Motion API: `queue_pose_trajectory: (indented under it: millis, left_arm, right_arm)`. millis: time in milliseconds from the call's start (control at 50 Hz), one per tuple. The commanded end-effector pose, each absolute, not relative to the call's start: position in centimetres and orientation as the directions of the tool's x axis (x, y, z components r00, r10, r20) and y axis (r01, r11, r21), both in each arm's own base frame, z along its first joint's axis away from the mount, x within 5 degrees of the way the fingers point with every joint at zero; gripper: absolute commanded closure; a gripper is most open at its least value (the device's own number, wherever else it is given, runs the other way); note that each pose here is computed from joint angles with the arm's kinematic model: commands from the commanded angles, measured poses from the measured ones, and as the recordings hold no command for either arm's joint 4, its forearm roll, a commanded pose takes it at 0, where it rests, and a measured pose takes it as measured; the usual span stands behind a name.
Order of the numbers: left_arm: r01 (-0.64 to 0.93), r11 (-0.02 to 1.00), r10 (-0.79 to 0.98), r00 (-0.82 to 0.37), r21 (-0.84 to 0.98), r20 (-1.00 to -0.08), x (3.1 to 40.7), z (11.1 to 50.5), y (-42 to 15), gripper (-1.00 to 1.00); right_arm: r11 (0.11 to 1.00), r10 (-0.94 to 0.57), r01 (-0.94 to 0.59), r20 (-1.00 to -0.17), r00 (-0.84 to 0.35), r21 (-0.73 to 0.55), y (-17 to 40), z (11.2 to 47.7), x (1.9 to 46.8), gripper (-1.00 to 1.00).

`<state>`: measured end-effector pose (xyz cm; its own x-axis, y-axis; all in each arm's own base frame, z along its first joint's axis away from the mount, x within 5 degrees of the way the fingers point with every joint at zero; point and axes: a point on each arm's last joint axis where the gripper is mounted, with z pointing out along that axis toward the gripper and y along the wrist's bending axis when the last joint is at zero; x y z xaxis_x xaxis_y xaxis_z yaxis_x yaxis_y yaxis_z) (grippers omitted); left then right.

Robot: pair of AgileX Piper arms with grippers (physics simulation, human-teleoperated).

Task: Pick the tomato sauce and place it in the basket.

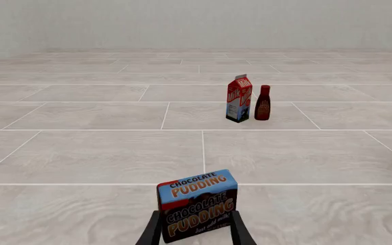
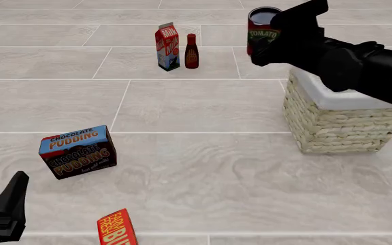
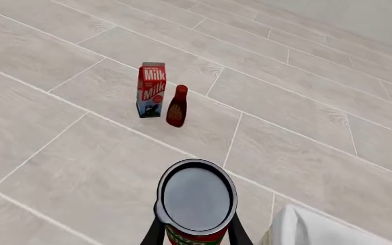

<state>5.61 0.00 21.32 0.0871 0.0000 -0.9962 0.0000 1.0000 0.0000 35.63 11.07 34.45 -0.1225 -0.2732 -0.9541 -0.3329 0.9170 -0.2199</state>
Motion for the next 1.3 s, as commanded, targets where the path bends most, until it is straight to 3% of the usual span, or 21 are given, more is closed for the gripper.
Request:
queue_pose_trajectory:
  millis: [20, 1300]
  left_arm:
    - [0.0, 1.0, 0.0, 0.087, 0.0, -0.996, 5.6, 21.3, 0.0, -1.0]
    - [0.0, 1.0, 0.0, 0.087, 0.0, -0.996, 5.6, 21.3, 0.0, -1.0]
  right_arm:
    - [0.942, -0.231, -0.279, -0.963, -0.135, -0.187, 9.3, 34.7, 36.1, 1.0]
    - [0.989, -0.143, 0.002, -0.974, -0.174, -0.146, -1.1, 35.1, 38.7, 1.0]
